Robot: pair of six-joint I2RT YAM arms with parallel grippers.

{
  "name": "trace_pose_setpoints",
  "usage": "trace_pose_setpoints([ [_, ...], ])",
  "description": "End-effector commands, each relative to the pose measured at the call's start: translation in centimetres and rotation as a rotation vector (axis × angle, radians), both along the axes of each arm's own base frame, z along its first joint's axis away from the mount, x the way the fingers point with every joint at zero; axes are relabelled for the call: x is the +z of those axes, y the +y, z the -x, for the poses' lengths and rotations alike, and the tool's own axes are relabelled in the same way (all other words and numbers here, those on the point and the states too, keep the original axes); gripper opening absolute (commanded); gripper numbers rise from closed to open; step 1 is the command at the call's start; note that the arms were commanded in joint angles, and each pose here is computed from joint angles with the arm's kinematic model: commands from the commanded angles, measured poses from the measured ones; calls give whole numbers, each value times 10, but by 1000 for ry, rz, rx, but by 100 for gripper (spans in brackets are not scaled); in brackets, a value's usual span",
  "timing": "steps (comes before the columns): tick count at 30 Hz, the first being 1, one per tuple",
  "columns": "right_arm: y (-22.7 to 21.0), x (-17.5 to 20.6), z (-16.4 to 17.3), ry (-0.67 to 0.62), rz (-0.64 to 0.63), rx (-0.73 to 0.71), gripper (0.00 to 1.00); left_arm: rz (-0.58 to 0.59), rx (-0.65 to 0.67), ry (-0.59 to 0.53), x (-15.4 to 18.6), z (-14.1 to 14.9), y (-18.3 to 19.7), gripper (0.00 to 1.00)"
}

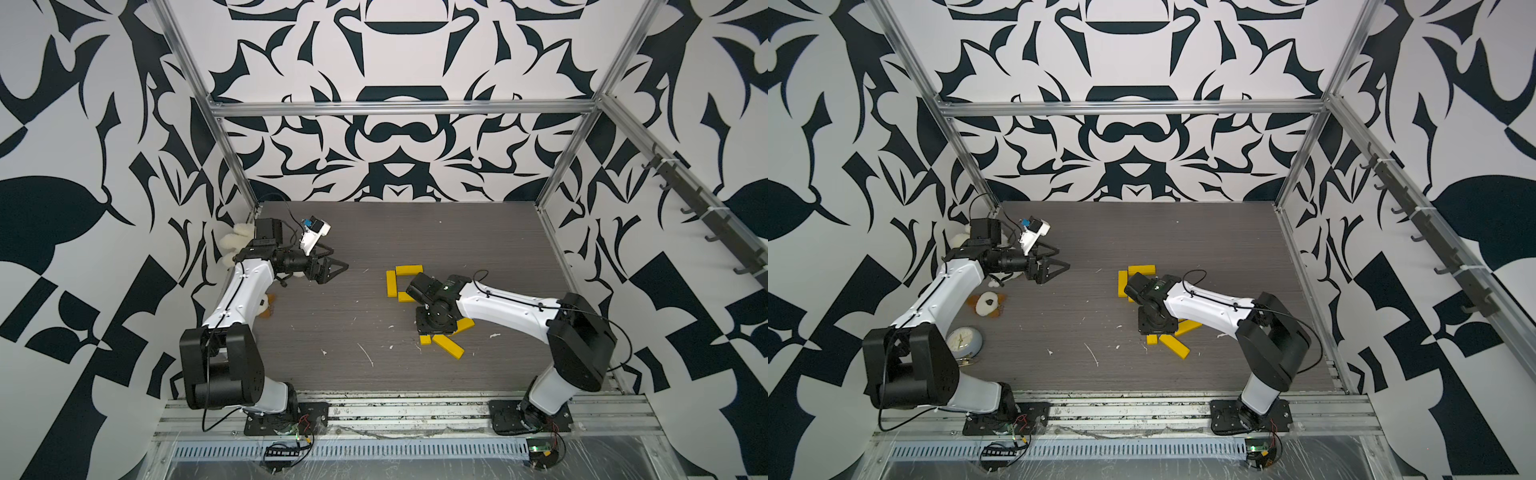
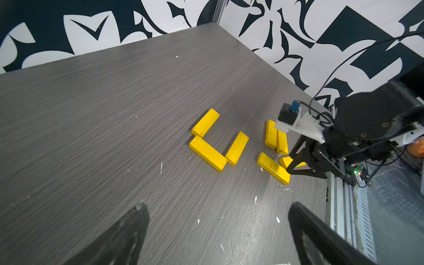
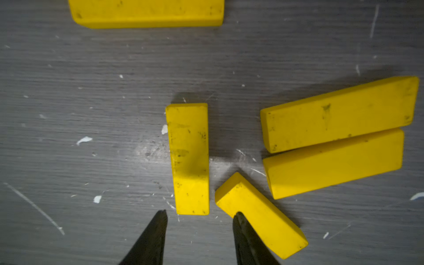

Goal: Assemble the number 8 with building blocks
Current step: Pick up the building block from the center of the board.

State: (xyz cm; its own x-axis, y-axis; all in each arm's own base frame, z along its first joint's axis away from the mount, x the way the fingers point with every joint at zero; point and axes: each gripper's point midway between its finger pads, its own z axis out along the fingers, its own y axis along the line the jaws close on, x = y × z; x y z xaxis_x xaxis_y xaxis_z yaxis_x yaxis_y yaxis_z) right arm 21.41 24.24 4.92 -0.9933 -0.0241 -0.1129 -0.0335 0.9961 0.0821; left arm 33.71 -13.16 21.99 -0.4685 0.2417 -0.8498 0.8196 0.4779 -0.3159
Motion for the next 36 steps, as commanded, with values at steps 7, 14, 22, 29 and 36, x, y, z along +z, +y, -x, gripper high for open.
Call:
trace_pose_setpoints([
  [7,16,-20,-14,-14,-14,65,47,16,-3,-10,6,3,-1,100],
  [14,12,-22,-14,-8,5,61,44,24,-3,1,5,1,-2,99],
  [22,4,-21,-20,-13,38,59,35,29,-6,0,6,2,-2,99],
  [29,6,-21,-25,-13,37,53,38,33,-8,1,6,0,-2,99],
  [36,7,-19,-28,-19,25,41,41,39,-10,7,5,0,-3,99],
])
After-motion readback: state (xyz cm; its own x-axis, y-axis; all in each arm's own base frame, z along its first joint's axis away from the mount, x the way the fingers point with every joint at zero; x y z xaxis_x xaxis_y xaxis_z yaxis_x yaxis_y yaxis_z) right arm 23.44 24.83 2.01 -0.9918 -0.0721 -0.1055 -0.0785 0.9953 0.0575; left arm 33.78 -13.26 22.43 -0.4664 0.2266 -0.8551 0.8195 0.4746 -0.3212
